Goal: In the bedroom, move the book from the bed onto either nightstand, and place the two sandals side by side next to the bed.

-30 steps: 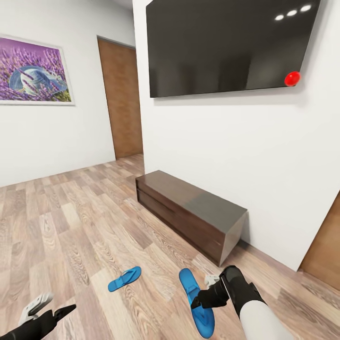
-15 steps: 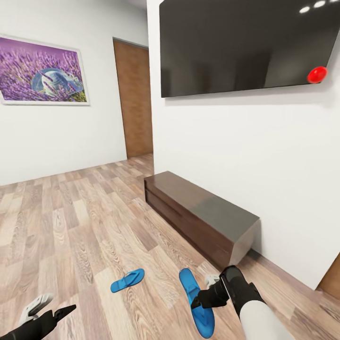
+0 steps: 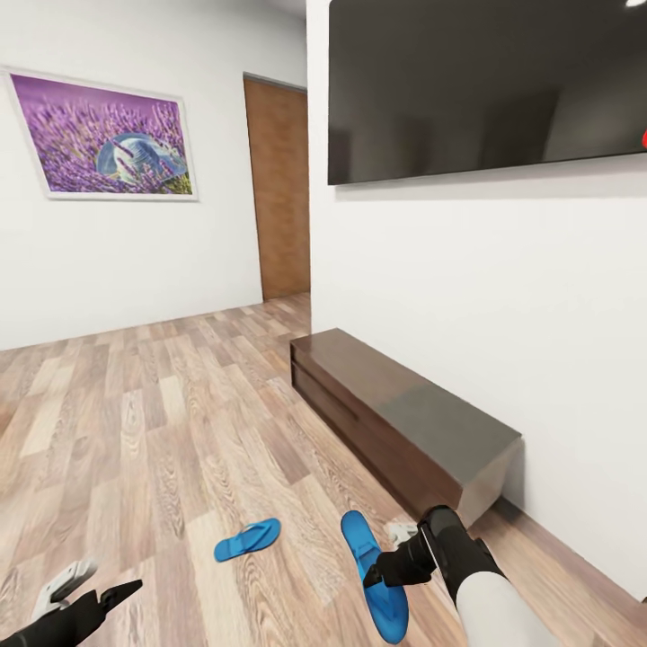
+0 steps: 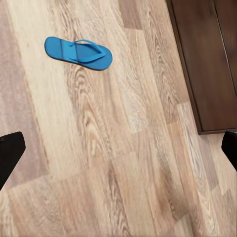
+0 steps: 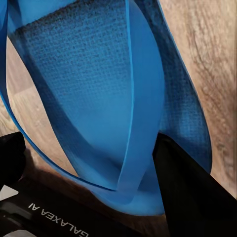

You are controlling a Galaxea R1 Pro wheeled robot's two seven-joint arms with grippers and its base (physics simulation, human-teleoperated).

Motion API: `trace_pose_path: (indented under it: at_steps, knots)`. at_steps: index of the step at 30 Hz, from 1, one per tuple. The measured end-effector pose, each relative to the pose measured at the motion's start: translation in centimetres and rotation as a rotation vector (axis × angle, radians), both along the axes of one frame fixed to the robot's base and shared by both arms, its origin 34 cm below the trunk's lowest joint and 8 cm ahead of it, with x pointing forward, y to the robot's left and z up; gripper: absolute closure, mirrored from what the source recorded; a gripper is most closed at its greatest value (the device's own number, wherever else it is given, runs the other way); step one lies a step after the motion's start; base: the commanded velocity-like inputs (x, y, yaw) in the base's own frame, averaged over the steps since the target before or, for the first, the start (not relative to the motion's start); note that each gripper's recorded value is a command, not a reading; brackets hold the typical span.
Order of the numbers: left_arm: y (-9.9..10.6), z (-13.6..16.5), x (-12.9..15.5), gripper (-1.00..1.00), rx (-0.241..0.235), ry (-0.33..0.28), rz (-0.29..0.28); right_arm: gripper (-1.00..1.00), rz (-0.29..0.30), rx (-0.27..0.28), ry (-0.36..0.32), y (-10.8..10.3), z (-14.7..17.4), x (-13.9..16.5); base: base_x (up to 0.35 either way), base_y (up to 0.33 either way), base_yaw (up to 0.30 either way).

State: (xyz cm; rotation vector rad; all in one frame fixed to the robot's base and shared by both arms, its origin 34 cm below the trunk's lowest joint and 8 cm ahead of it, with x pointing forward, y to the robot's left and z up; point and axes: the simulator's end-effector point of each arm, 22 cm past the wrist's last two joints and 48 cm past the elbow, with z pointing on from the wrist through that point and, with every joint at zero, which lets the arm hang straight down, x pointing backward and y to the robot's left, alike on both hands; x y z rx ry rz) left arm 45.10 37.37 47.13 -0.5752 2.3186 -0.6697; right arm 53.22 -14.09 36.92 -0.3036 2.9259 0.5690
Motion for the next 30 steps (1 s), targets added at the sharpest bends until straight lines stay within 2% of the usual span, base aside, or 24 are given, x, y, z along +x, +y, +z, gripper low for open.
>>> trace_pose_path:
  at_steps: [30]
  knots:
    - [0.02, -0.03, -0.02, -1.0, -0.002, 0.0, 0.002, 1.0, 0.0, 0.0, 0.0, 0.0, -0.02, -0.01, 0.014, -0.011, 0.178]
